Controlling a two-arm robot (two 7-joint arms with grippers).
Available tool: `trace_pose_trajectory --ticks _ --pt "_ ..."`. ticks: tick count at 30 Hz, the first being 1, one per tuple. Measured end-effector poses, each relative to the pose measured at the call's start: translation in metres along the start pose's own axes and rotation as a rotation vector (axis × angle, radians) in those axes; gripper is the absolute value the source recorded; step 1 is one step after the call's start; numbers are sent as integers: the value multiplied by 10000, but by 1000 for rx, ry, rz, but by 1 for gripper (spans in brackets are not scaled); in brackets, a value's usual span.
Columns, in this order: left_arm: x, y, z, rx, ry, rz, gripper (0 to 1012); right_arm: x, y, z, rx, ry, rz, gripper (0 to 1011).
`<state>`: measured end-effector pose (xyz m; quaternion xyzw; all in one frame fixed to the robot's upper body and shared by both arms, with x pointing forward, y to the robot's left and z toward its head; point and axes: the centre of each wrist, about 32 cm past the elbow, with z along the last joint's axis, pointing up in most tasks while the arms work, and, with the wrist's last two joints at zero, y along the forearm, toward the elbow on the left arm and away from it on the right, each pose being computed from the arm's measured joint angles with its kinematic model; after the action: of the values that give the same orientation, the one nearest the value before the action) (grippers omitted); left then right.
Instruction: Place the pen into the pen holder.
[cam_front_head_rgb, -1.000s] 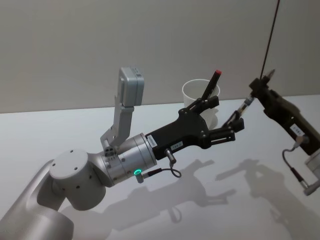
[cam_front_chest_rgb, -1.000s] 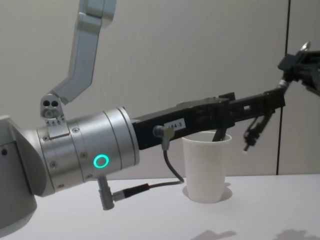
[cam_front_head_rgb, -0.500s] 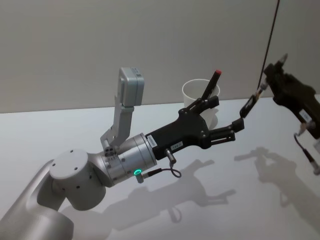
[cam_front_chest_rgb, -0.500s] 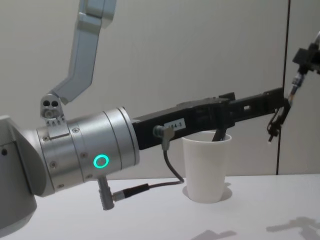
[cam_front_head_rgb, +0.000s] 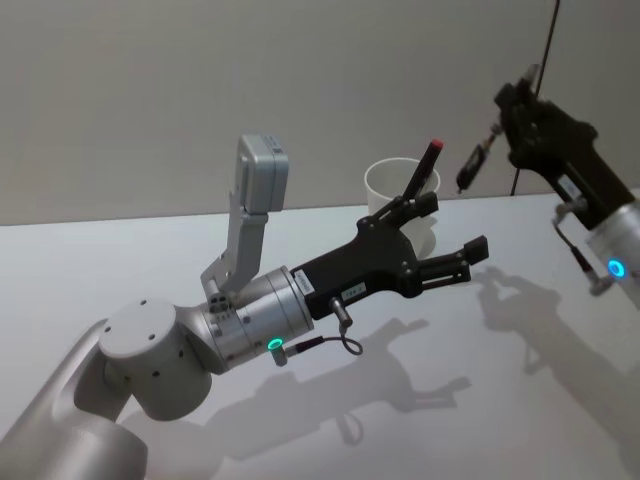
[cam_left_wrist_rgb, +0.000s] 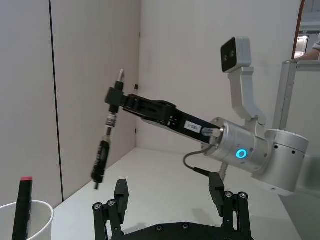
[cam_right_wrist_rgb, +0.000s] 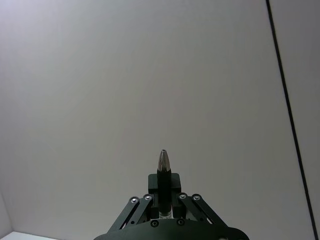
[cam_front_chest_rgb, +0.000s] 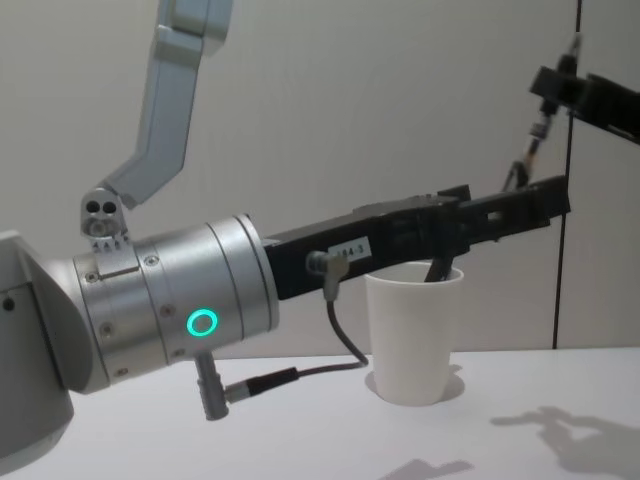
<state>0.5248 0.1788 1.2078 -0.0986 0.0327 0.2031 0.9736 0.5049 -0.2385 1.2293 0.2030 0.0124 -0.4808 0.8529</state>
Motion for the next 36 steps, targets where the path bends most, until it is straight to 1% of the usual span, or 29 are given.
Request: trace_pose_trajectory --ticks 1,5,6,9,15,22,27,28,36 --pt "0 0 0 0 0 0 1001 -2 52 -13 2 -10 6 122" --pt "0 0 0 0 0 0 1001 -14 174 -45 1 -32 14 121" --pt "0 0 0 0 0 0 1001 -14 174 -45 1 -32 14 121" --pt "0 0 0 0 0 0 1001 -29 259 -73 -6 -57 15 121" --pt "0 0 0 0 0 0 1001 -50 363 -120 -17 -92 2 121" --pt "0 0 0 0 0 0 1001 -58 507 -207 -24 -140 -19 122" --pt "0 0 0 0 0 0 1001 -64 592 -264 -26 -156 -27 122" --pt "0 0 0 0 0 0 1001 -62 619 -294 -30 -160 -30 122" --pt "0 0 0 0 0 0 1001 -82 744 -419 -55 -166 -35 121"
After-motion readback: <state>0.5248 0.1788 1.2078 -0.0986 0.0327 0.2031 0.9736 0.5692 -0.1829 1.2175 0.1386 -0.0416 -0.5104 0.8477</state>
